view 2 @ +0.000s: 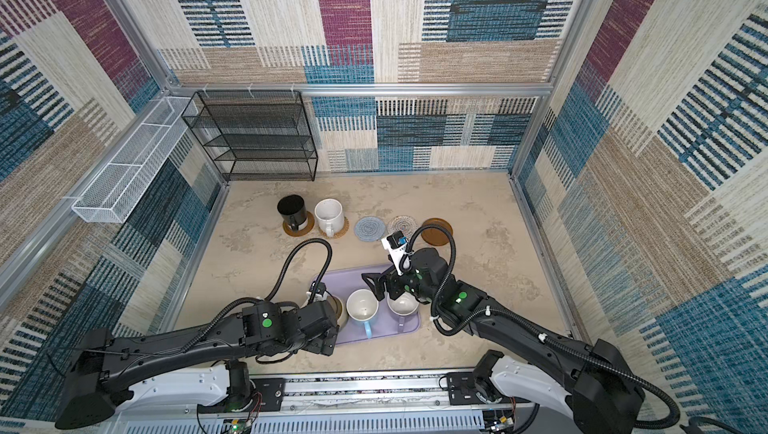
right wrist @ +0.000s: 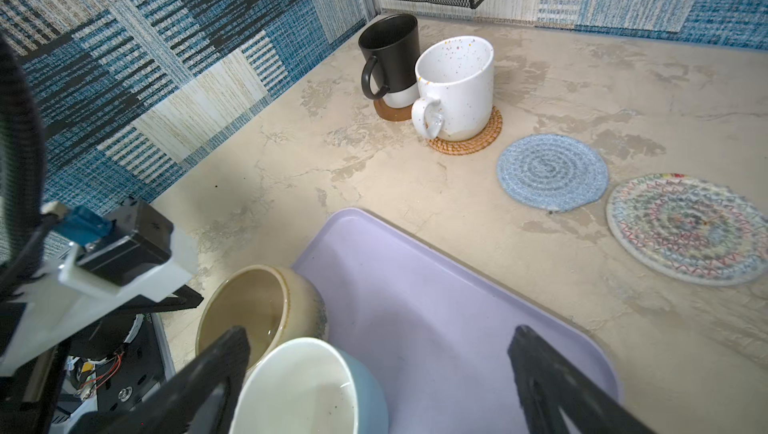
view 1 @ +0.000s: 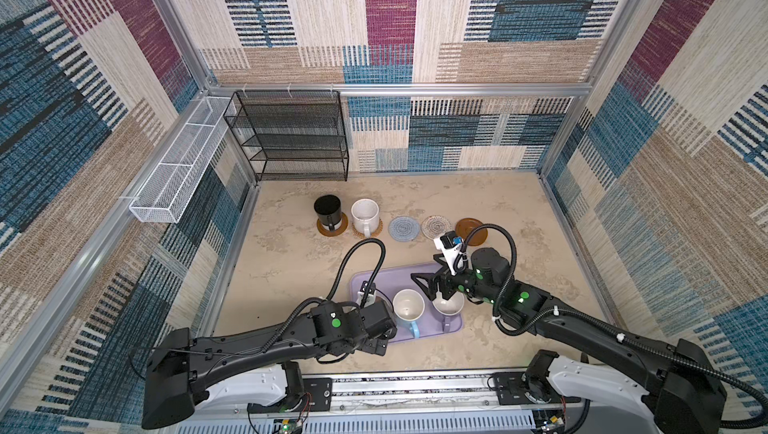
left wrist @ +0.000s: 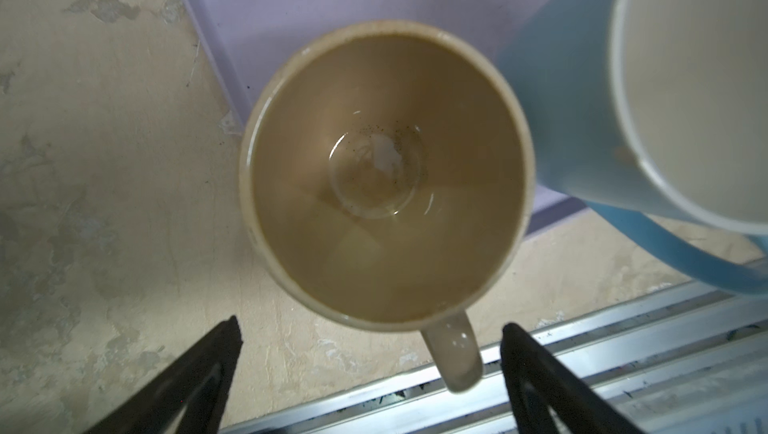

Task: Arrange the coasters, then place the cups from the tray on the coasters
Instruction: 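Lower the left gripper onto the cream mug's handle on the tray and grasp it, then lift the cream mug with the left gripper and carry it toward the blue-gray coaster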

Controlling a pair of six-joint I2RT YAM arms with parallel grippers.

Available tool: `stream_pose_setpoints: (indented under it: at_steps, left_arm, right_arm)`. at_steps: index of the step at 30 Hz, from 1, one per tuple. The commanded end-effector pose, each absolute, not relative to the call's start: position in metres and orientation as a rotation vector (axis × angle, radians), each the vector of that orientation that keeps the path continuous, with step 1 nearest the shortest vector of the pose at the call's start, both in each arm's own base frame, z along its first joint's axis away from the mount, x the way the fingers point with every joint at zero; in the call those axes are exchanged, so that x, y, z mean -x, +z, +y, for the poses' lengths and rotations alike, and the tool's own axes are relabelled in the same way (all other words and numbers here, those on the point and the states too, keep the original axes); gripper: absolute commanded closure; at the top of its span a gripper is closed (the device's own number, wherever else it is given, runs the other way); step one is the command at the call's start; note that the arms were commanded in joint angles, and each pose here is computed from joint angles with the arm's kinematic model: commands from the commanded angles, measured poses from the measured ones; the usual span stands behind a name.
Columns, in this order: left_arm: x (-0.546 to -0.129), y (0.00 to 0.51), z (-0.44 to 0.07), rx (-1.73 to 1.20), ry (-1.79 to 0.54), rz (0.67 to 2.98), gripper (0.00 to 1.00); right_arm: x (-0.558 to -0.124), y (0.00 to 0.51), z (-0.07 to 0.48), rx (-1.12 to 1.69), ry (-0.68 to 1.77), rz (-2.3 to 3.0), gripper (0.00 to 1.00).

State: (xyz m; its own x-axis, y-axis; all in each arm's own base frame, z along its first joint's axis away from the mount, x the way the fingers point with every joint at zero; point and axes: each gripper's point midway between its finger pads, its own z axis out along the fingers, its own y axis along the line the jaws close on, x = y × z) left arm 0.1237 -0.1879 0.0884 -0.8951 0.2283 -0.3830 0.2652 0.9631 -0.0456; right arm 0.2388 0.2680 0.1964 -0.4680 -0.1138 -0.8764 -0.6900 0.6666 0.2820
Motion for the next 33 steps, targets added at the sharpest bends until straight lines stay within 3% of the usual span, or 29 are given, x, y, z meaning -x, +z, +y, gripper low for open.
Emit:
stream_pose_setpoints:
  at_steps: [1,7,12,16,27,33]
  left_arm:
    - [-0.130,0.088,-0.190,-0.279,-0.127,2.680,0.00]
    - [-0.130,0.078,-0.185,-0.246,-0.044,2.651,0.01]
    - [-0.131,0.074,-0.182,-0.227,-0.021,2.632,0.18]
    - [-0.132,0.072,-0.183,-0.231,-0.011,2.615,0.37]
    - [-0.135,0.068,-0.192,-0.253,-0.034,2.591,0.64]
    - [-0.137,0.065,-0.197,-0.262,-0.037,2.588,0.72]
  right_arm:
    - [-0.241,0.205,0.270,0.624,0.802,1.921,0.00]
    - [-0.231,0.203,0.277,0.676,0.868,1.909,0.00]
    - [-0.227,0.202,0.279,0.703,0.888,1.897,0.00]
    - [-0.226,0.198,0.281,0.710,0.893,1.908,0.00]
    - [-0.225,0.201,0.279,0.710,0.893,1.891,0.00]
    - [-0.225,0.201,0.279,0.711,0.895,1.884,0.00]
